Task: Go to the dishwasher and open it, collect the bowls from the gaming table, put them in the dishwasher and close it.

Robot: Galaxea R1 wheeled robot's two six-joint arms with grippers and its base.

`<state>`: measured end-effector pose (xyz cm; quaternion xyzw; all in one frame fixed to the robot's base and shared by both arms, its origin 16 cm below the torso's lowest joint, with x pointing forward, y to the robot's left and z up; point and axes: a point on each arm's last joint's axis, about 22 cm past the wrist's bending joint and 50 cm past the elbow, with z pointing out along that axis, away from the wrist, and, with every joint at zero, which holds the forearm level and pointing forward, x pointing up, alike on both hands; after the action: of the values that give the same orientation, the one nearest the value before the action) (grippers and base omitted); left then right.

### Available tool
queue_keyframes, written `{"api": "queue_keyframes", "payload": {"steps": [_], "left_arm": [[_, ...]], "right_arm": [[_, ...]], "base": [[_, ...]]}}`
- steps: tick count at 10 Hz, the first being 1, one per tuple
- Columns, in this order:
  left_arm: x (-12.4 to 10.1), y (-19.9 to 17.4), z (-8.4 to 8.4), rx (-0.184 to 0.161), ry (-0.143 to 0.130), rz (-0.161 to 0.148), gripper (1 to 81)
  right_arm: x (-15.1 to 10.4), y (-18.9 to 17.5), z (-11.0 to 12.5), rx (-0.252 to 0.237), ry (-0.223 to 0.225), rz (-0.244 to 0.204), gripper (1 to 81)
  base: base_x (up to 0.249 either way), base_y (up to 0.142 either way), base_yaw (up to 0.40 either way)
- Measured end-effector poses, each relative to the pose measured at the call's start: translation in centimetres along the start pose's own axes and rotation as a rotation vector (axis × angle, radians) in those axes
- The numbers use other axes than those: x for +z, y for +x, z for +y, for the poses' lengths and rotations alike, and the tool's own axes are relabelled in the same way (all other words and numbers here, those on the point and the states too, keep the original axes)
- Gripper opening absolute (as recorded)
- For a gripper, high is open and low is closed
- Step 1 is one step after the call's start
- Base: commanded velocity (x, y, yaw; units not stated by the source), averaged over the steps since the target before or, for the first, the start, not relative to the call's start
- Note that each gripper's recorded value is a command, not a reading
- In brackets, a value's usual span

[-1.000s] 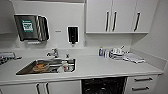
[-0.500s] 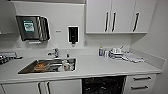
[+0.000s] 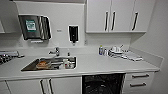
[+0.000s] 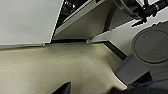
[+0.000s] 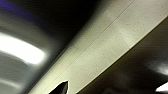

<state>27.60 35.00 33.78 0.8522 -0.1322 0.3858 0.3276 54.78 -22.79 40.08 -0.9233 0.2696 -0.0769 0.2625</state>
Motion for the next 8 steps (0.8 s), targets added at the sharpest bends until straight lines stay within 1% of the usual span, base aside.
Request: {"api": "queue_keyframes", "payload": {"steps": [1, 2, 3, 4, 5, 6, 7, 8], "left_arm": [[0.3, 0.4, -0.2, 0.003, 0.000, 0.005, 81.1], [0.0, -0.1, 0.1, -0.001, -0.001, -0.003, 81.1], [-0.1, -0.4, 0.2, -0.001, -0.003, -0.010, 81.1], [0.1, -0.1, 0.0, 0.005, -0.002, -0.010, 81.1], [0.1, -0.3, 0.0, 0.004, -0.001, -0.014, 81.1], [0.1, -0.6, 0.1, 0.003, -0.001, -0.021, 81.1], [0.4, -0.3, 0.1, 0.005, -0.003, -0.016, 81.1], [0.3, -0.6, 0.4, 0.001, -0.004, -0.019, 81.1]], "right_arm": [[0.0, 0.4, -0.6, -0.027, 0.010, 0.006, 81.1], [0.1, 0.1, -0.6, -0.064, 0.010, 0.003, 81.1], [0.6, -1.1, -0.1, -0.155, -0.031, -0.025, 81.1], [1.4, -3.6, 1.3, -0.162, -0.070, -0.074, 81.1], [2.7, -8.7, 4.2, -0.179, -0.166, -0.185, 81.1], [3.8, -14.8, 7.1, -0.158, -0.207, -0.286, 81.1], [3.6, -15.1, 8.2, -0.152, -0.226, -0.292, 81.1], [3.0, -12.8, 8.3, -0.152, -0.231, -0.256, 81.1]], "base": [[-0.083, 0.000, 0.000], [-0.088, 0.000, 0.000], [-0.088, 0.000, 0.000], [-0.087, 0.000, 0.000], [-0.088, 0.000, 0.000], [-0.089, 0.000, 0.000], [-0.079, 0.000, 0.000], [0.000, 0.000, 0.000]]}}
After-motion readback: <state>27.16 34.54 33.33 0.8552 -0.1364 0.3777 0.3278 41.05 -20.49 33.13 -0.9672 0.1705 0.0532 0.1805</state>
